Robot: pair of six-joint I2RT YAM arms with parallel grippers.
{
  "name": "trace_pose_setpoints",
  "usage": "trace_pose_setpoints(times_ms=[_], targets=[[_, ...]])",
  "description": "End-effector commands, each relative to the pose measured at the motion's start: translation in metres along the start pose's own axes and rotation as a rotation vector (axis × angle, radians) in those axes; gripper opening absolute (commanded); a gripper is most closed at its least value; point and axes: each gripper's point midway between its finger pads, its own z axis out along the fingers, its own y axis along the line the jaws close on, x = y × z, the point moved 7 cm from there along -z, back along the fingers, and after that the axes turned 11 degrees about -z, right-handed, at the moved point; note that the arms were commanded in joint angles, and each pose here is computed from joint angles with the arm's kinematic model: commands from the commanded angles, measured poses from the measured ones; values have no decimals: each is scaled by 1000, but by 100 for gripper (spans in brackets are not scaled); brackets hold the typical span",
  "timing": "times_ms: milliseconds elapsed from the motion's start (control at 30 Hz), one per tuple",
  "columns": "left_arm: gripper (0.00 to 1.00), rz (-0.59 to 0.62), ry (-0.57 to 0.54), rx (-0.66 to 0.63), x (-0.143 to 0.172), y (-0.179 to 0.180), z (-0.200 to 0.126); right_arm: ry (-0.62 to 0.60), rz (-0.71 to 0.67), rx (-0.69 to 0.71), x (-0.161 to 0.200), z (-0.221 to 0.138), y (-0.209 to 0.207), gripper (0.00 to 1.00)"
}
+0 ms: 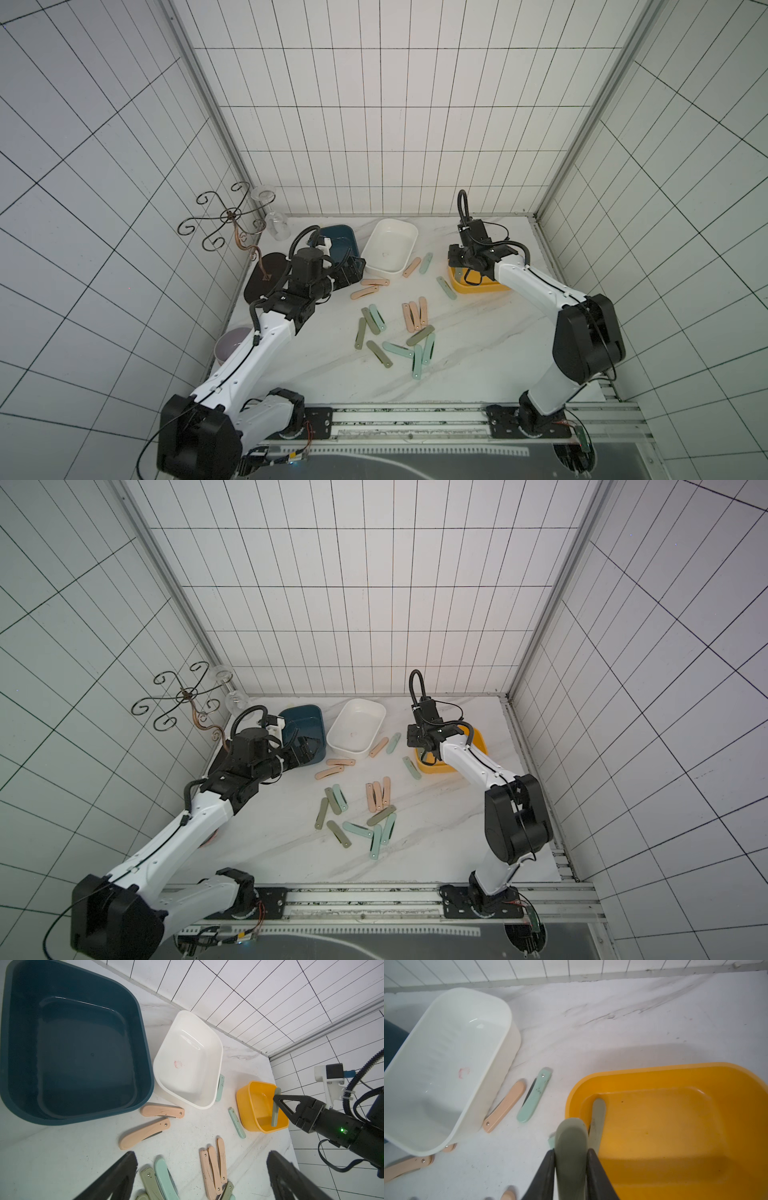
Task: Place the fruit knives into the storage box by color
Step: Place the fruit knife in the storage box.
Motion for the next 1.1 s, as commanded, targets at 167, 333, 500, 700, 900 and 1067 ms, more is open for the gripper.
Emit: trace_pose_setpoints(times_ms=[167, 333, 500, 700, 900, 1067], targets=[[97, 25, -11, 24, -4, -20, 7, -132, 54, 71, -41, 12, -56, 27], [97, 33, -3, 23, -2, -24, 11, -95, 49, 72, -26, 37, -69, 27], [97, 36, 3, 16, -1, -25, 15, -62, 42, 40, -12, 55, -65, 27], [97, 42, 7, 9, 3, -26, 18, -39, 42, -5, -3, 73, -59, 28], [97, 41, 8, 8, 3, -27, 20, 1, 30, -22, 9, 88, -54, 28], [97, 42, 7, 6, 3, -27, 20, 27, 33, -27, 20, 96, -53, 28]])
